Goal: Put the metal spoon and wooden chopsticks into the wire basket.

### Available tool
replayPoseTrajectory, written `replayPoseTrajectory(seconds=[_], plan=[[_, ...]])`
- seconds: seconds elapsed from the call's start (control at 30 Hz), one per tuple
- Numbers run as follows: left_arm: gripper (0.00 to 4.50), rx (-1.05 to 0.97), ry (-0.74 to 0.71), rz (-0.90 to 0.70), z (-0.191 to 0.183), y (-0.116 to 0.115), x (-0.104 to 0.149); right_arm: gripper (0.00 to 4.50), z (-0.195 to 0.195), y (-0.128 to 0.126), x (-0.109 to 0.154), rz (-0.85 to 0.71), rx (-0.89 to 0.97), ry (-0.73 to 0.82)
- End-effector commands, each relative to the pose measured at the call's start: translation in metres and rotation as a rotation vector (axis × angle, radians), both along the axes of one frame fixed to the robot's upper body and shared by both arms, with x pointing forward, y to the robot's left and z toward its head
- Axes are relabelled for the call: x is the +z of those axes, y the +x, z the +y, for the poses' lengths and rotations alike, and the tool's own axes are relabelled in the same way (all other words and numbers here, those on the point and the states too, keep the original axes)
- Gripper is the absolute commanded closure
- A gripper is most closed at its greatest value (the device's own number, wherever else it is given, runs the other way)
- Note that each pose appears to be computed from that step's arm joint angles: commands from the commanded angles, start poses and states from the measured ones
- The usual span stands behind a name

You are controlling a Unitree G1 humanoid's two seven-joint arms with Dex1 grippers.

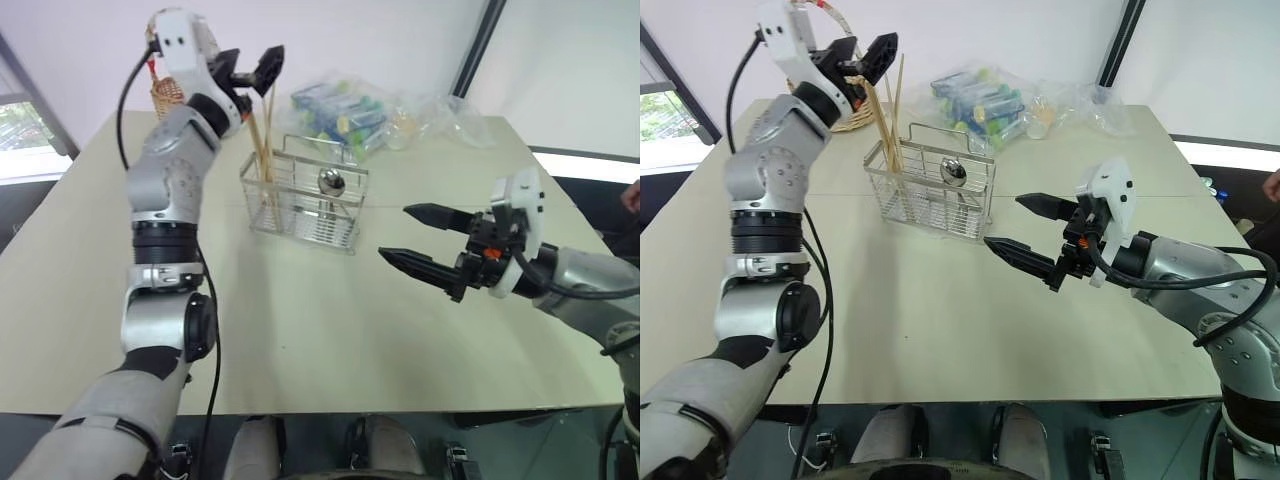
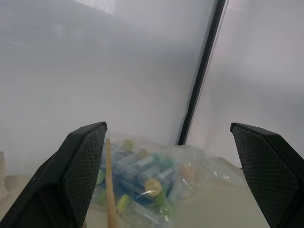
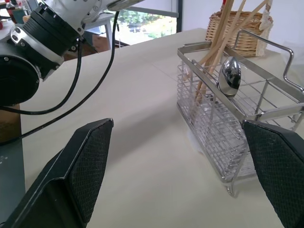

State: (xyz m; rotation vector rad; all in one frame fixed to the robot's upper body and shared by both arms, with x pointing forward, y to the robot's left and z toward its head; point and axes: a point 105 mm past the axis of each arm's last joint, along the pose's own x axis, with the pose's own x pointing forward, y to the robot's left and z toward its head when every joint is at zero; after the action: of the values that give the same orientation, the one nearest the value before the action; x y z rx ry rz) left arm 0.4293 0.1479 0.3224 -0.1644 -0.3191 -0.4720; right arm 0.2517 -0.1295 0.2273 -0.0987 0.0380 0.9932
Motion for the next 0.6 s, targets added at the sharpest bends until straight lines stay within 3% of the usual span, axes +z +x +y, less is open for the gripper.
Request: replayPoseTrajectory(seconds=[0.03, 0.23, 0.33, 0.6], plan=[[0.03, -0.059, 0.221, -0.094, 0.019, -0.024, 0.021, 0.00, -0.009, 0.002, 0.007, -0.057, -0.006, -0.046], [0.03, -0.228, 0.607, -0.058, 0.069, -0.082, 0.010, 0.00, -0.030, 0.018, 0.013, -0.075, -0.020, -0.108], [0.03, -0.281, 0.722, -0.032, 0.079, -0.106, 0.000, 0.00, -0.035, 0.025, 0.012, -0.077, -0.016, -0.121], [0.03, -0.282, 0.787, 0.030, 0.088, -0.135, -0.016, 0.00, -0.036, 0.041, 0.008, -0.077, 0.019, -0.149]])
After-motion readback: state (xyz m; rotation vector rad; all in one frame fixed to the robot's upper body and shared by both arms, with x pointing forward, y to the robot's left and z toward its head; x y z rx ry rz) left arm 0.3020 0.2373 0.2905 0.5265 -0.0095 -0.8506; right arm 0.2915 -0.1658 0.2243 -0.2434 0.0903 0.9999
